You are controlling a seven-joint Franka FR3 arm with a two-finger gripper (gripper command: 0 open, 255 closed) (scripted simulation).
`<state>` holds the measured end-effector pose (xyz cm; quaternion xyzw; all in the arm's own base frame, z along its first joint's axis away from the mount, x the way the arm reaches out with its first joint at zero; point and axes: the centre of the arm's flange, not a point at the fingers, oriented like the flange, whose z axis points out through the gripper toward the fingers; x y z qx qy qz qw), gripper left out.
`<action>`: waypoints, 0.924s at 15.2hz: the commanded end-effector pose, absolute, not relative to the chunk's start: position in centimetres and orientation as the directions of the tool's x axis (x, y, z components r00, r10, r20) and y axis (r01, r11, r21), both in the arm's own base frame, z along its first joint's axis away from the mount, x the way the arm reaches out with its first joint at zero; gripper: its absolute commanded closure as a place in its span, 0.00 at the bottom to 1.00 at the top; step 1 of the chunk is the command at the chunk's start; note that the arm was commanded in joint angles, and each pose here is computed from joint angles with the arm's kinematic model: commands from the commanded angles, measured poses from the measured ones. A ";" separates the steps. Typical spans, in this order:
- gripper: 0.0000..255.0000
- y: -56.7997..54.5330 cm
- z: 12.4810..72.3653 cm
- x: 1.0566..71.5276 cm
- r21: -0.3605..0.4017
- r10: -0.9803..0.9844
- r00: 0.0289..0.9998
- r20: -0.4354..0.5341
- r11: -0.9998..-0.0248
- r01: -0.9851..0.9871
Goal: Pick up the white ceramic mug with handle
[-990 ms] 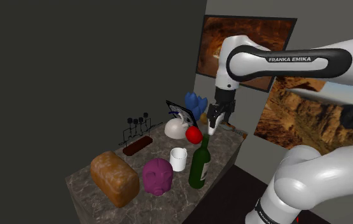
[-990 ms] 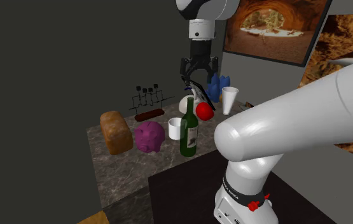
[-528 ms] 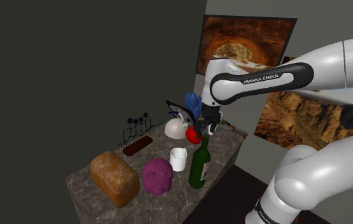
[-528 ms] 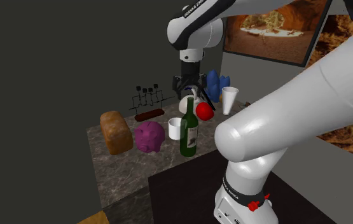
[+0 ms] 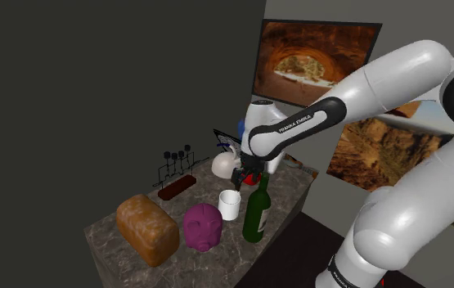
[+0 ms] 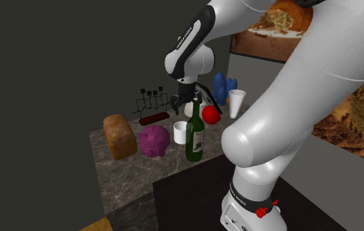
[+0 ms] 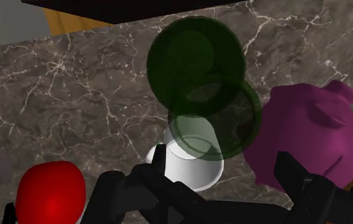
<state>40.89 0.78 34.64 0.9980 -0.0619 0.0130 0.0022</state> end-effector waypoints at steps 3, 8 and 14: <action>0.00 1.7 30.5 43.4 0.007 -0.117 0.991 0.057 -0.993 -0.118; 0.00 2.6 25.2 46.9 0.015 -0.109 0.990 0.091 -0.994 -0.111; 0.00 3.2 20.7 49.3 0.020 -0.103 0.988 0.114 -0.994 -0.106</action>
